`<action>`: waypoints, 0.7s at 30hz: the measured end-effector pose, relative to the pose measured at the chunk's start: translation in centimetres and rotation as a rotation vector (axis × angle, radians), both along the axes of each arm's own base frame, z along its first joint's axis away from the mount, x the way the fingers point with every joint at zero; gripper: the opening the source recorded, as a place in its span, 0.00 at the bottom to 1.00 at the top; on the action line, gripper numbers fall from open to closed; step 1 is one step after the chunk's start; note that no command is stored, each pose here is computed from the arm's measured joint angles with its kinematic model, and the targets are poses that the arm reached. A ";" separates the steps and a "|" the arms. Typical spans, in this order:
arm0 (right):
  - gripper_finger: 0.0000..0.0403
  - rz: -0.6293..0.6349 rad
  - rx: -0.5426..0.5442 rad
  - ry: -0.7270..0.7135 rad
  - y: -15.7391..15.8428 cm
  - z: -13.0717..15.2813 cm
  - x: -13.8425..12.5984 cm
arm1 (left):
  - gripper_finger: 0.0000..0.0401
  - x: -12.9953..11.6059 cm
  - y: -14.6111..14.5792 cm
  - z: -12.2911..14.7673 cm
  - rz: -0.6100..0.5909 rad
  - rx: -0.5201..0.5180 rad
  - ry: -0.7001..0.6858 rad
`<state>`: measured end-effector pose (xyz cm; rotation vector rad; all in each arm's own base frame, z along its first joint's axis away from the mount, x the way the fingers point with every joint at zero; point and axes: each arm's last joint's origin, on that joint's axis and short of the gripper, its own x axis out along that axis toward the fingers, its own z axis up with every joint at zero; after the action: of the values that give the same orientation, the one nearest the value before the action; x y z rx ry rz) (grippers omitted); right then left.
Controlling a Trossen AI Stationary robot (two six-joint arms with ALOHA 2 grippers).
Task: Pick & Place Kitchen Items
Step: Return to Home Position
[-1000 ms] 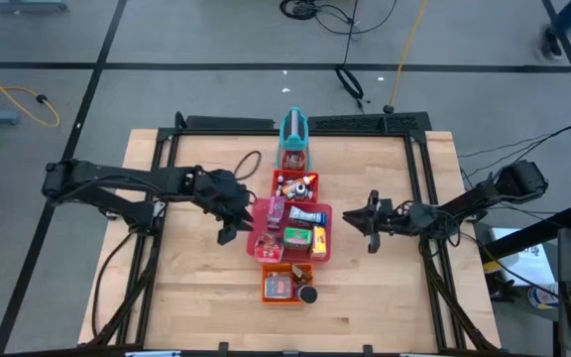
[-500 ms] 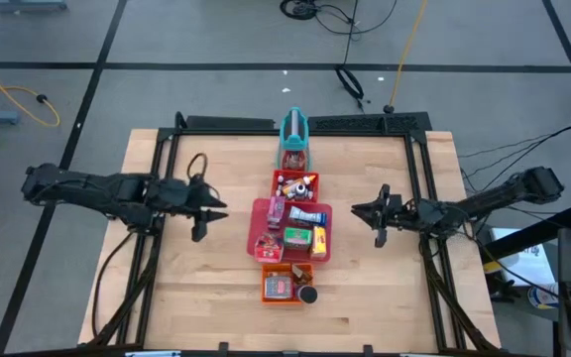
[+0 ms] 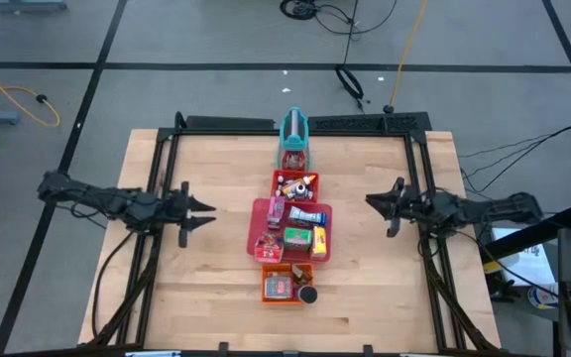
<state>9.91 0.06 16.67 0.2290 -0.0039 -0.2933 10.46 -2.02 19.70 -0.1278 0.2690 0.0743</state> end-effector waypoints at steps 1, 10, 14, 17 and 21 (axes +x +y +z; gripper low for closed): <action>0.12 0.002 0.009 -0.006 0.0 0.0 -0.2 | 0.33 -0.3 0.1 -0.1 0.022 0.010 -0.022; 0.12 0.030 -0.053 -0.003 -0.1 0.9 -0.6 | 0.33 -1.7 1.0 -1.6 0.102 0.104 -0.137; 0.12 0.068 -0.022 0.036 0.0 0.5 -0.6 | 0.33 -1.8 1.5 -2.8 0.151 0.128 -0.061; 0.12 0.078 -0.035 0.065 0.1 -0.1 -0.5 | 0.33 -1.8 1.9 -2.8 0.185 0.130 -0.048; 0.12 0.040 -0.098 0.021 0.0 -0.1 -0.4 | 0.33 -1.8 2.3 -2.8 0.196 0.126 -0.046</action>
<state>9.54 0.04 16.59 0.1288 0.0074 -0.2552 8.71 0.28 16.88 -0.0305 0.2047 0.2816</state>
